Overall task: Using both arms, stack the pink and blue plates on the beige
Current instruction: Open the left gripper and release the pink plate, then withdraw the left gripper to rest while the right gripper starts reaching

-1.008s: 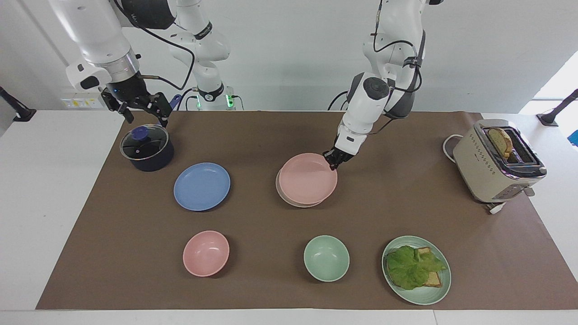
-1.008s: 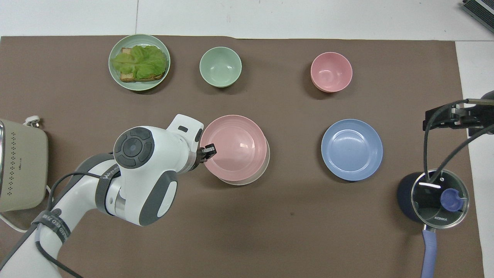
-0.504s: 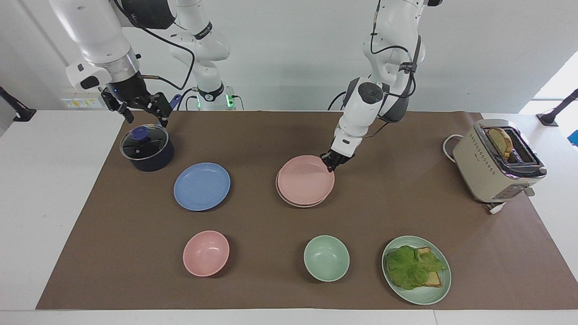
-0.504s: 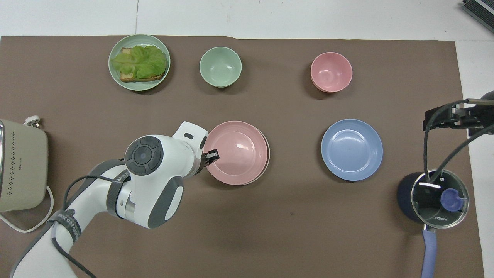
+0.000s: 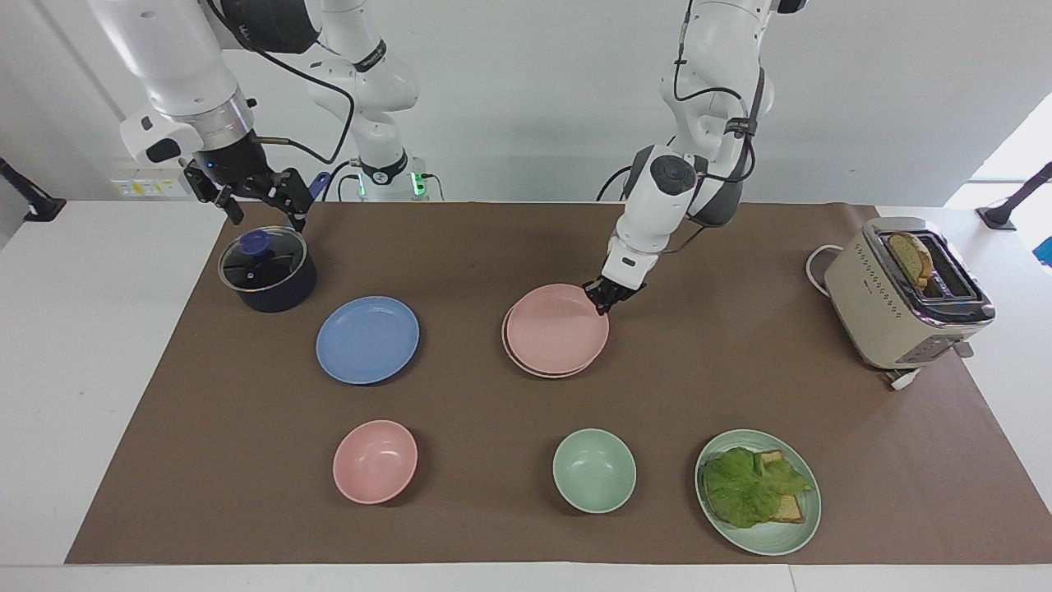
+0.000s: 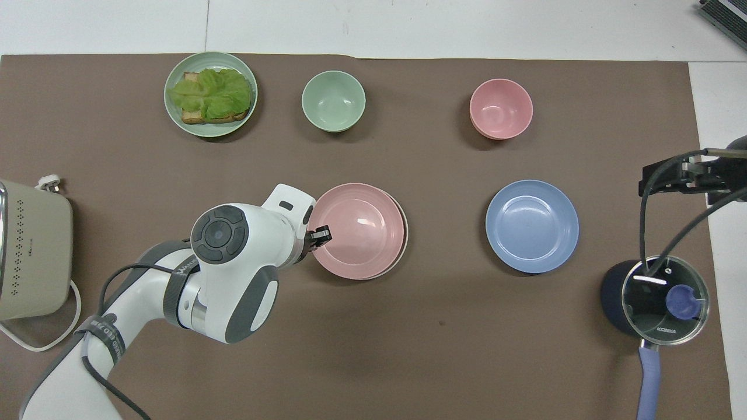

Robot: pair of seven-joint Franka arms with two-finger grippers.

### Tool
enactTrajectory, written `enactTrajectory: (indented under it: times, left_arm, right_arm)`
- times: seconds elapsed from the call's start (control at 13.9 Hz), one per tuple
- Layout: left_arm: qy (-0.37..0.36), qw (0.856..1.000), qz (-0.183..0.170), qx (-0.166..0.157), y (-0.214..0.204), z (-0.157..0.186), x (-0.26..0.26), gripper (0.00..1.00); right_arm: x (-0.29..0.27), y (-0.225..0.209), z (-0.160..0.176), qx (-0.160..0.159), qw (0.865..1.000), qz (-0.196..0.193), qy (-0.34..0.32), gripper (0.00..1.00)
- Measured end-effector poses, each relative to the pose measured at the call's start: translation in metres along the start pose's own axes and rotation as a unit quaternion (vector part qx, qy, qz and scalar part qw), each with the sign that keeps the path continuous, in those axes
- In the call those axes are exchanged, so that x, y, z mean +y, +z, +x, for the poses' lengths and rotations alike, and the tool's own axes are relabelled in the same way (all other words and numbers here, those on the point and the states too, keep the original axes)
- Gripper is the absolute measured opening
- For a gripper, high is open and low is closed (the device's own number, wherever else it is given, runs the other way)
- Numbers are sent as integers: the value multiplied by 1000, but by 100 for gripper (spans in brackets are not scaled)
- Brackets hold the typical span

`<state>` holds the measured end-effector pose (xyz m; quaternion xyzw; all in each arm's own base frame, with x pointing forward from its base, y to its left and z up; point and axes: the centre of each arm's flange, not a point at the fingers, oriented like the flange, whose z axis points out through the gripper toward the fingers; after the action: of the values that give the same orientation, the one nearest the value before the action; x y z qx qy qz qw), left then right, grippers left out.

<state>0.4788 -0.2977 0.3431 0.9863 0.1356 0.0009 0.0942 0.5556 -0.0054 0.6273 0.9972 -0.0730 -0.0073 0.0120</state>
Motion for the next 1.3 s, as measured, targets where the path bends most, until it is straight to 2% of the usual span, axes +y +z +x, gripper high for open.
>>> enactTrajectory:
  times: [0.36,0.43,0.5,0.72,0.79,1.08,1.3]
  left_arm:
    - [2,1000,0,1,0,1,-1,5]
    - [3,1000,0,1,0,1,-1,12]
    - [4,1000,-1,1,0,2,-1,12]
    - [4,1000,-3,5,-4,6,-2,40]
    - [1,1000,-4,7,-7,11,-3,53]
    - [-14,1000,11,18,-58,63,-24,97]
    - [0,1000,10,26,-100,84,-47,100]
  right_arm:
    - [0,0,0,0,1000,0,0,100]
    - [0,0,0,0,1000,0,0,100]
    - [0,0,0,0,1000,0,0,100]
    - [0,0,0,0,1000,0,0,100]
    - [0,0,0,0,1000,0,0,100]
    - [0,0,0,0,1000,0,0,100]
    - [0,0,0,0,1000,0,0,100]
